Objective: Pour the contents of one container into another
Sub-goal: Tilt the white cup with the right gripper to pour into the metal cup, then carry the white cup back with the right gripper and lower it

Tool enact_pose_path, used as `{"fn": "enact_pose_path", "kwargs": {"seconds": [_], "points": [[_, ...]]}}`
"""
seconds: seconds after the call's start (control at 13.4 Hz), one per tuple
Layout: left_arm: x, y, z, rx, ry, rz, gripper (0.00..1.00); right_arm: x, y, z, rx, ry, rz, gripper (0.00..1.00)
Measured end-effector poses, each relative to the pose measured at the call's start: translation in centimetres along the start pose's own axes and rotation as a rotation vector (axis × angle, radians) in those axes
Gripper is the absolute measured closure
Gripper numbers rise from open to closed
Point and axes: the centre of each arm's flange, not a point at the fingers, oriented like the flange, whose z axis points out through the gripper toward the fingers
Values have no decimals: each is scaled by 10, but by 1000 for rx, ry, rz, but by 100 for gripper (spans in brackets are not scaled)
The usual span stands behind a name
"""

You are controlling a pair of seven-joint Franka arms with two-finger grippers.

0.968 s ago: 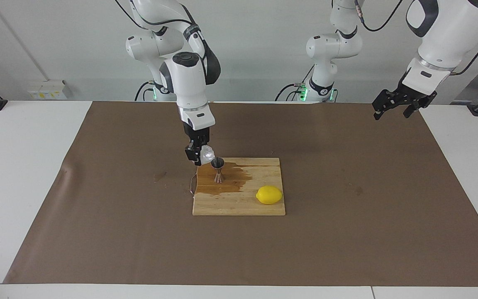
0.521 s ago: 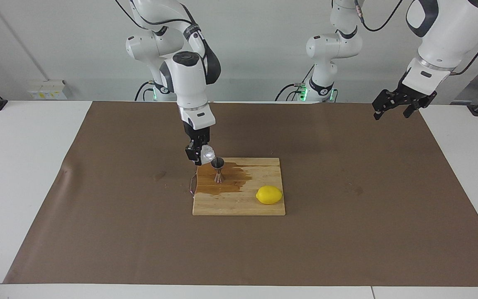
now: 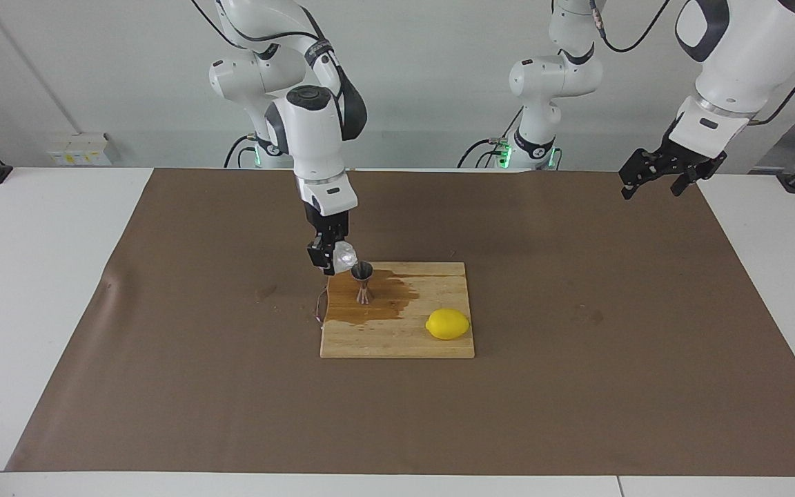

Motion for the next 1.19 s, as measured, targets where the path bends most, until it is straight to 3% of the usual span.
{"fn": "enact_pose_path", "kwargs": {"seconds": [0.52,0.74,1.19], "points": [[0,0,0,0,0,-1,0,-38,38,-15,62,181,-21,49],[0,0,0,0,0,-1,0,-85,69,-15,69,293,-29,49],[0,0,0,0,0,-1,0,-192,97,11,92,420,-24,49]]}}
